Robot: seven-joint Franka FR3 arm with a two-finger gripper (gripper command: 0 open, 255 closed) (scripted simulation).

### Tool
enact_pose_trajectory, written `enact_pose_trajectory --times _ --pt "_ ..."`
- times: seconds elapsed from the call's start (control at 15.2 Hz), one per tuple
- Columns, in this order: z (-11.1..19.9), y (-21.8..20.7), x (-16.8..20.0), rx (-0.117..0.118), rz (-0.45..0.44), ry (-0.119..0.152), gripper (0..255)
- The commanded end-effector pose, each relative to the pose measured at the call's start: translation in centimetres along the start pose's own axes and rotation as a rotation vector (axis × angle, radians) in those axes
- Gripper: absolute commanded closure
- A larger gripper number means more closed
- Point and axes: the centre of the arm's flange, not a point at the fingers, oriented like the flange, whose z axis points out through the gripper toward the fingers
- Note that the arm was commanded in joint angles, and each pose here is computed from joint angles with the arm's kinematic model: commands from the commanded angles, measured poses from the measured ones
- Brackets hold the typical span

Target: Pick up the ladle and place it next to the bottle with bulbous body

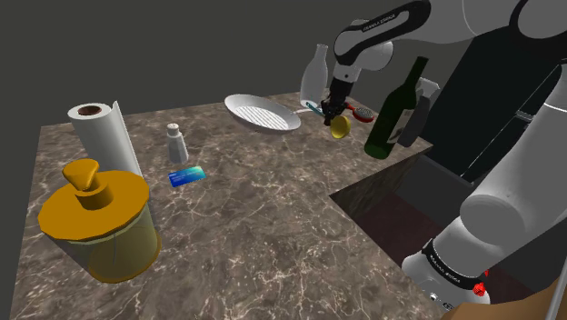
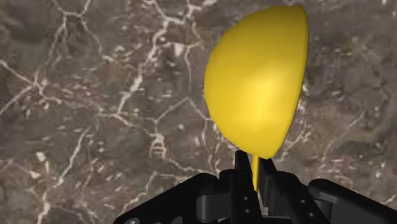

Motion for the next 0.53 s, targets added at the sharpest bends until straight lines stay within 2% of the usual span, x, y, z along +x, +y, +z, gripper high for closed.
enact_pose_trajectory --times 0.0,0.13,0.2,0.46 --pt "0.46 0.08 -0.20 0.001 0.001 -0.012 255" --pt "0.46 0.08 -0.20 0.001 0.001 -0.012 255" --pt "0.37 0.05 -0.14 0.001 0.001 -0.012 0" --pt "0.48 0.02 -0.12 0.001 0.001 -0.012 0"
